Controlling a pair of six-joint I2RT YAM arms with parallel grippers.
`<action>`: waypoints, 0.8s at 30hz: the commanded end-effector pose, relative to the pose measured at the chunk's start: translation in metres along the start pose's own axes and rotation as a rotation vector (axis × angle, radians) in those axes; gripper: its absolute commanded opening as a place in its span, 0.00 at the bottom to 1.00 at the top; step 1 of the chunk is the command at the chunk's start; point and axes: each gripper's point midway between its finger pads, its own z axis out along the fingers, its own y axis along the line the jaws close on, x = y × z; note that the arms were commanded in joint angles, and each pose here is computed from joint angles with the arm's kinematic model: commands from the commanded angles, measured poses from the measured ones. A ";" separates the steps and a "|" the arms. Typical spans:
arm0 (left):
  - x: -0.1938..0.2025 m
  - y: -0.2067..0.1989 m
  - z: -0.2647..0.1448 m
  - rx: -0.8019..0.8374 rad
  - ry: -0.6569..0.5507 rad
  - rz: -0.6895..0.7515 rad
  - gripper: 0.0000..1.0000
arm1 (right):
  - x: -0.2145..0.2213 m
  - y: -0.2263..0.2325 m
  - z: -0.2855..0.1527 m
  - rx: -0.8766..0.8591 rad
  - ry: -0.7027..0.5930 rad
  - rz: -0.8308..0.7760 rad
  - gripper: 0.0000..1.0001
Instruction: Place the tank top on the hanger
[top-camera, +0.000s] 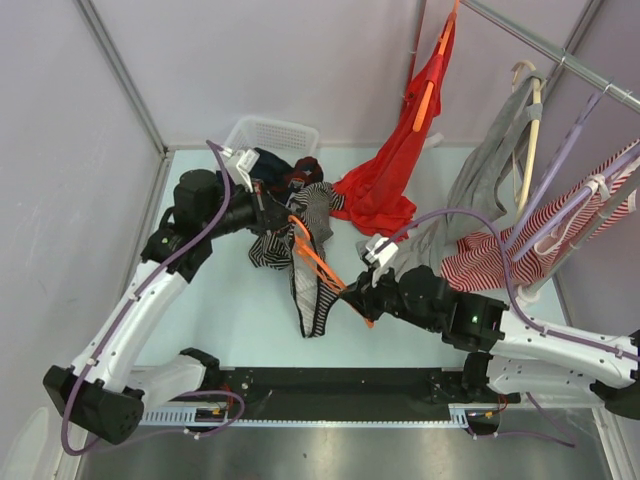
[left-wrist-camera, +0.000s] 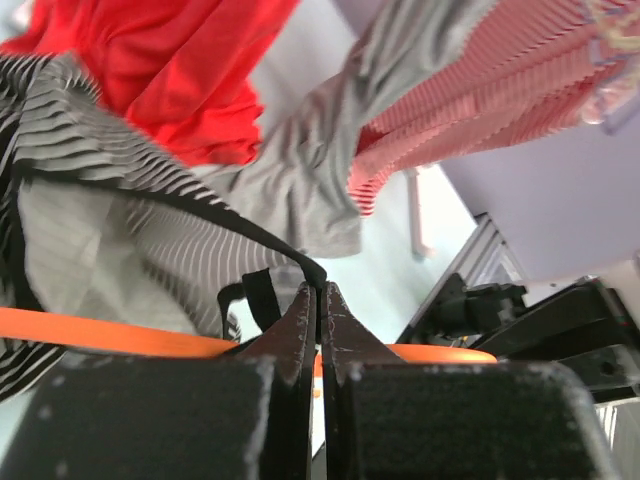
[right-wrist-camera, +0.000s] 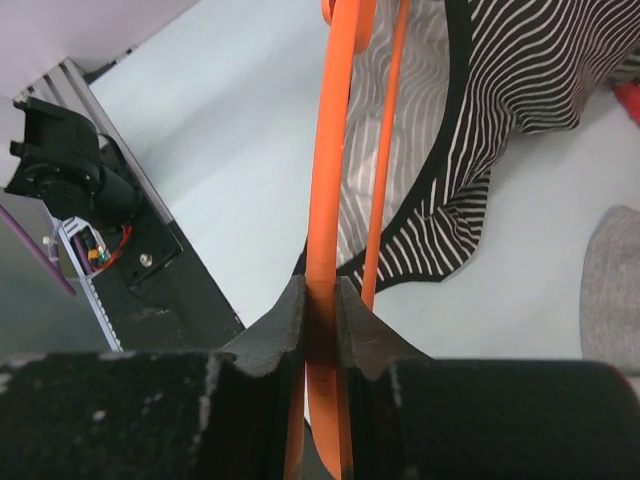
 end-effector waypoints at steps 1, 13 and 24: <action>-0.026 -0.049 -0.015 0.110 -0.089 0.043 0.00 | -0.048 0.007 -0.006 0.016 -0.188 0.004 0.00; -0.004 0.017 -0.013 -0.077 -0.082 0.054 0.22 | -0.062 -0.003 -0.046 0.015 -0.305 0.036 0.00; -0.027 0.003 -0.043 -0.107 -0.175 0.257 0.99 | -0.049 0.000 -0.041 -0.012 -0.274 0.038 0.00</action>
